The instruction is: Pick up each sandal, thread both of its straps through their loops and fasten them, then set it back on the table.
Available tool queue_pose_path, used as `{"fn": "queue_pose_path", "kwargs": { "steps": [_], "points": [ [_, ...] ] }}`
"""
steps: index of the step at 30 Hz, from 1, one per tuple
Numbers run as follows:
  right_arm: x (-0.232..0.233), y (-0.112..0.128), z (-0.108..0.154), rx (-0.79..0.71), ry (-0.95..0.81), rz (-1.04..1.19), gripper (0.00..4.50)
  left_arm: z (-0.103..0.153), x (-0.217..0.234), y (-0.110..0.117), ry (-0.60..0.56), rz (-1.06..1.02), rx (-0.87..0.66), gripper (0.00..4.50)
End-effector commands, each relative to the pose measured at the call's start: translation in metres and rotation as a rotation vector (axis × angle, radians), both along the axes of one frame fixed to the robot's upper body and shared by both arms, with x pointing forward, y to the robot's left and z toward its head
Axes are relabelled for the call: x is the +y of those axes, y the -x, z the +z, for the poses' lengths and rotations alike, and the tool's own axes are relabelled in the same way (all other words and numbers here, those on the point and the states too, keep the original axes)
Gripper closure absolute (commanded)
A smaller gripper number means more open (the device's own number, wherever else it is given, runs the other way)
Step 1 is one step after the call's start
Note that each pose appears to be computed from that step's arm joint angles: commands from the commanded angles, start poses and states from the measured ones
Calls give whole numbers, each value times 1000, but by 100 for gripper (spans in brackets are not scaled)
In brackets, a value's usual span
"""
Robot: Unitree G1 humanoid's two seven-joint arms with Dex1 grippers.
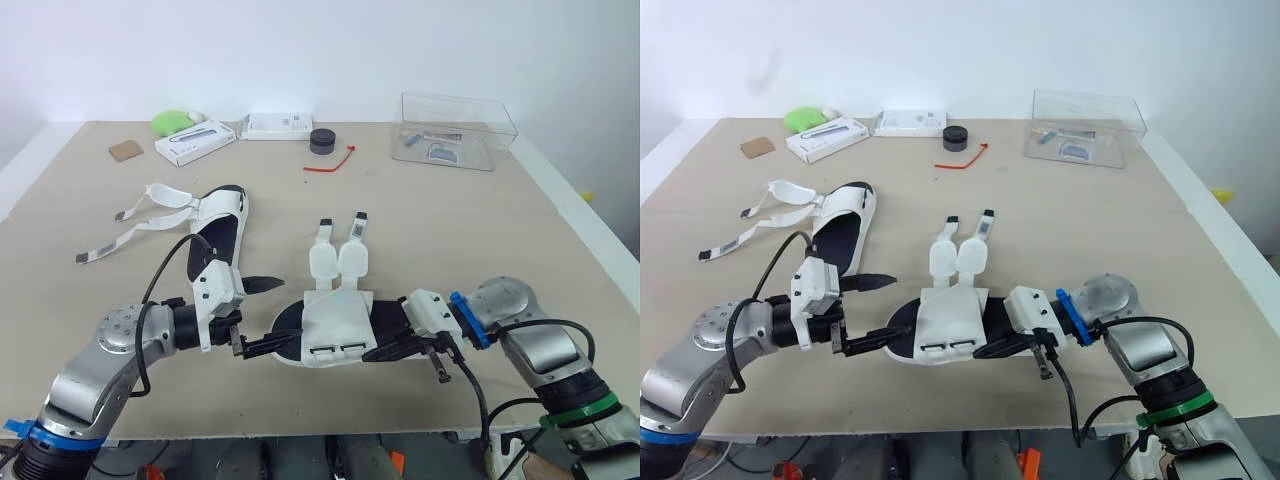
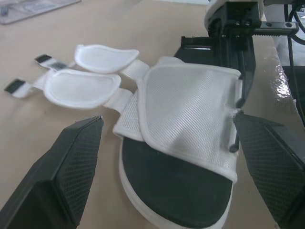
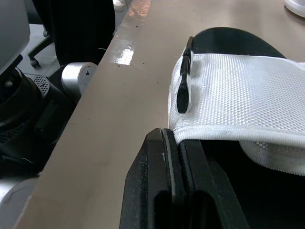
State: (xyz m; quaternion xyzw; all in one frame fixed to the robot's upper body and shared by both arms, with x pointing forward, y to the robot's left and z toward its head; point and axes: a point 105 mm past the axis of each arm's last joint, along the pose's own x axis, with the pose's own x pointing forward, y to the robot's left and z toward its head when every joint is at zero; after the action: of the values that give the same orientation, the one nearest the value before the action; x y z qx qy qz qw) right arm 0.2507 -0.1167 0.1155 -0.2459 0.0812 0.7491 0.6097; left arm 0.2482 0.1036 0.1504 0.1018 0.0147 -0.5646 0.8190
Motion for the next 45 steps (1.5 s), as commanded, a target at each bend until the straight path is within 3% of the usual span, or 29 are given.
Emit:
{"fn": "queue_pose_path", "kwargs": {
  "steps": [1, 18, 23, 34, 39, 41, 44, 45],
  "points": [
    [1, -3, 2, -23, 5, 25, 442, 9, 0, 5, -9, -16, -46, 0],
    [-1, -13, 1, -33, 8, 8, 442, 2, -2, 19, -23, -119, 20, 0],
    [1, -12, 1, -23, -2, 0, 442, 20, -4, 17, 24, -136, -128, 0],
    [0, -14, 3, 18, -15, -29, 442, 13, -12, 29, 0, -204, -146, 0],
    [-2, -10, 7, 57, -2, -19, 279, 4, -2, 24, -47, -169, -127, 0],
    [-3, -7, 9, 52, -4, -10, 176, 2, 1, 20, -60, -145, -122, 0],
    [-8, 0, 13, 81, 0, -8, 63, 0, 6, 10, -69, -98, -120, 0],
    [-11, 2, 17, 107, -3, -18, 63, 1, 6, 7, -66, -85, -122, 0]
  ]
}}
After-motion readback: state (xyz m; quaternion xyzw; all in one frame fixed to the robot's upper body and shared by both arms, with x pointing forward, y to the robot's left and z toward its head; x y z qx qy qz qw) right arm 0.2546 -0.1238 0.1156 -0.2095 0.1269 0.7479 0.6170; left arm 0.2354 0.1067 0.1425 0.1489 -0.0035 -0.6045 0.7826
